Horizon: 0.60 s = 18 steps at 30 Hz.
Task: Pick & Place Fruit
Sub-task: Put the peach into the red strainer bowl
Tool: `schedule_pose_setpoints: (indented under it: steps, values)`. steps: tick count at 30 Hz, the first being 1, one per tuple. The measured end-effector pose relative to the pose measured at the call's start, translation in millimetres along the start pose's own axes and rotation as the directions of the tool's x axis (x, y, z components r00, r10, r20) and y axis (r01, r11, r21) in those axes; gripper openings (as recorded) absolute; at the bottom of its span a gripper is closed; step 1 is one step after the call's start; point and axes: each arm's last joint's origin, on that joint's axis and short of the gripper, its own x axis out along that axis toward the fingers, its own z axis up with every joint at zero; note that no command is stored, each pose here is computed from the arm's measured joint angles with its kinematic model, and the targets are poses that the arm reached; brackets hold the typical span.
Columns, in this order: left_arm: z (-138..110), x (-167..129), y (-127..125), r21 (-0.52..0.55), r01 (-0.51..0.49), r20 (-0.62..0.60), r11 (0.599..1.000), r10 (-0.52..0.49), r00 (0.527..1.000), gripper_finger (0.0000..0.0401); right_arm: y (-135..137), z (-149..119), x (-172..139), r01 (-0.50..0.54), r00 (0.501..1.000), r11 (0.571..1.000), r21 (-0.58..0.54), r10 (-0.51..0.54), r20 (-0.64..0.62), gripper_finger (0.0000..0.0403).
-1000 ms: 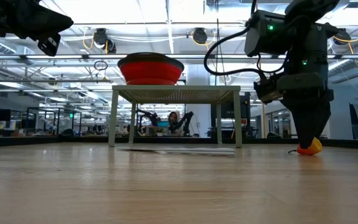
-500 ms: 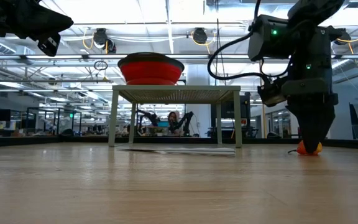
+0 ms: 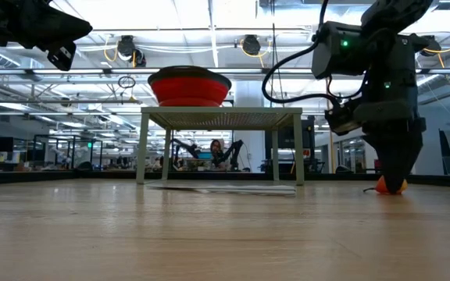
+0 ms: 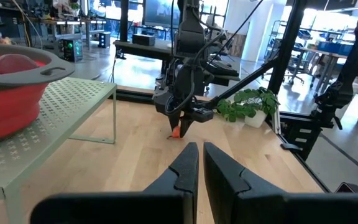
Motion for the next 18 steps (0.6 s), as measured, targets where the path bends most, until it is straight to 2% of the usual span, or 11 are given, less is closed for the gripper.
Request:
schedule_pose_setpoints:
  steps: [10,18]
  values:
    - [0,0,0,0.008,-0.001,0.000,1.000,0.001,1.000,0.0024,1,-4,-5,-0.077,0.994,0.996,0.039,0.080,-0.074,0.0104]
    - [0,0,0,0.012,-0.001,-0.001,1.000,0.001,1.000,0.0024,2,-6,-25,-0.154,0.988,0.986,0.066,0.155,-0.001,0.0100]
